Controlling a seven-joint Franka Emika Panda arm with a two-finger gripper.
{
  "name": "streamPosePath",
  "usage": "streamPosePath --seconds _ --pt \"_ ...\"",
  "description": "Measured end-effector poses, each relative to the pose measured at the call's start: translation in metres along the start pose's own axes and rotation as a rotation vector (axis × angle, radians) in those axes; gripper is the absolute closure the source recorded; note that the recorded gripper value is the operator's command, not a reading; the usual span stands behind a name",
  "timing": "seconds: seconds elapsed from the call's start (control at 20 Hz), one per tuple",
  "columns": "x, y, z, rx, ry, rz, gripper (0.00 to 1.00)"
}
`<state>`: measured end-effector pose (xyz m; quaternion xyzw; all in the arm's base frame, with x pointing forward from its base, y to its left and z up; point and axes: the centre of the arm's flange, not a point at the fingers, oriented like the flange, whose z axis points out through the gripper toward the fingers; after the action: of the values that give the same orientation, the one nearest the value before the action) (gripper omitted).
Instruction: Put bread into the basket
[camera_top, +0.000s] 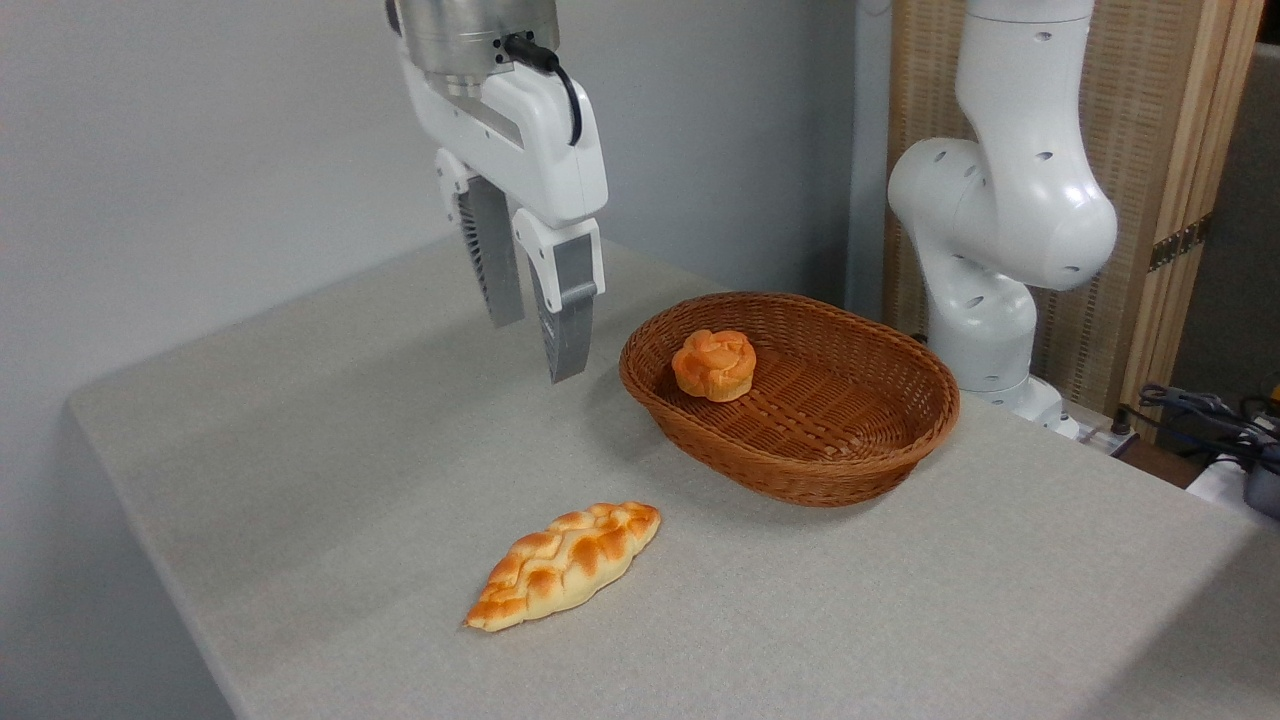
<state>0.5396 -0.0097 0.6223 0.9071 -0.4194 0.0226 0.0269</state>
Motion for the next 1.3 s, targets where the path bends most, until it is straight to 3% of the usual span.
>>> streamPosePath --seconds 0.2,0.55,1.3 --pt "0.002 -0.005 0.001 0.006 -0.005 -0.029 0.0" --pt "0.033 0.017 0.015 0.03 -0.065 -0.024 0.0" --pt "0.021 0.003 0.013 0.035 -0.064 -0.055 0.0"
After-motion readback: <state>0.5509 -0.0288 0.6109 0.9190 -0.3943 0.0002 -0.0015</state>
